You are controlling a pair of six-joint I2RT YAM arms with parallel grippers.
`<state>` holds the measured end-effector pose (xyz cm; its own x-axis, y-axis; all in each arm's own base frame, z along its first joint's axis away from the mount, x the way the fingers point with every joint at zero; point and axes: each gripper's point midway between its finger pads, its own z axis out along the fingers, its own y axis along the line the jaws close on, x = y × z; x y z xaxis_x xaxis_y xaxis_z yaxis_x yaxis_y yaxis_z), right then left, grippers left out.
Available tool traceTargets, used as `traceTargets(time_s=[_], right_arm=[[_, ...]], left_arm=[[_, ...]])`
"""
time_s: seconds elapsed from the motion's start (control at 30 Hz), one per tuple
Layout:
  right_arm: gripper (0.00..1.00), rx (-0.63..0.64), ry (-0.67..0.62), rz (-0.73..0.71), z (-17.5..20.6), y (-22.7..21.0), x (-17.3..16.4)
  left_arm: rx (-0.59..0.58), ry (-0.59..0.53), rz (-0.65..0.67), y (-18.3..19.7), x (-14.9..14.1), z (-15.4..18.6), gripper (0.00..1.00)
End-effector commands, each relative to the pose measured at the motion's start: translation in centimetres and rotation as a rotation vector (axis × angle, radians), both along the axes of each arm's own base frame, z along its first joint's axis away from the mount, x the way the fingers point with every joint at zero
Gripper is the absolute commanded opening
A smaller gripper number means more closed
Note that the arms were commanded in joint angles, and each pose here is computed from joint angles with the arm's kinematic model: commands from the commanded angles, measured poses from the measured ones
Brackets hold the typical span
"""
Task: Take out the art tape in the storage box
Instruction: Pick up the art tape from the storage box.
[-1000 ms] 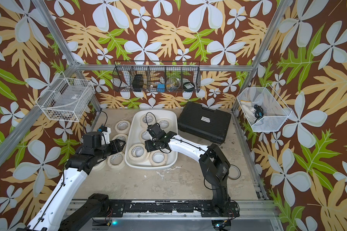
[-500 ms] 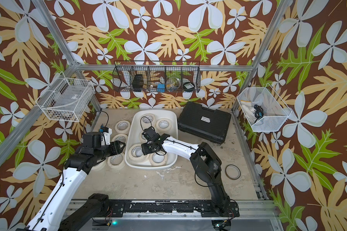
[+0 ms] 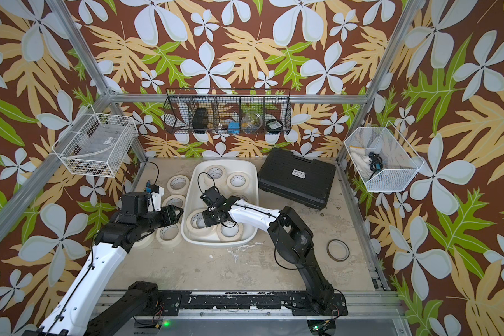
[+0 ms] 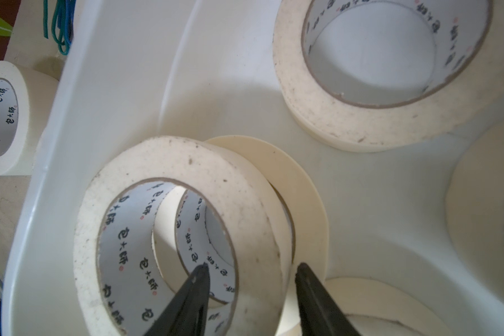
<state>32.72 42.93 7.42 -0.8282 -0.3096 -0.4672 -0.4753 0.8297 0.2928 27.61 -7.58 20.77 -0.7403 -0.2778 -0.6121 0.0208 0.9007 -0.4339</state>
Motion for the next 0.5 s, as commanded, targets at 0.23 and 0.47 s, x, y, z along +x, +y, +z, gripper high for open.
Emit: traceTargets(time_s=[0.23, 0.47], right_arm=[[0.2, -0.035, -0.042, -0.017, 1.4, -1.1, 0.4], [0.12, -0.087, -0.124, -0.048, 4.3, -3.5, 0.7]], left_arm=[[-0.008, -0.003, -0.023, -0.4, 0.1, 0.1, 0.59], [-0.049, -0.017, -0.039, -1.1, 0.3, 1.9, 0.59]])
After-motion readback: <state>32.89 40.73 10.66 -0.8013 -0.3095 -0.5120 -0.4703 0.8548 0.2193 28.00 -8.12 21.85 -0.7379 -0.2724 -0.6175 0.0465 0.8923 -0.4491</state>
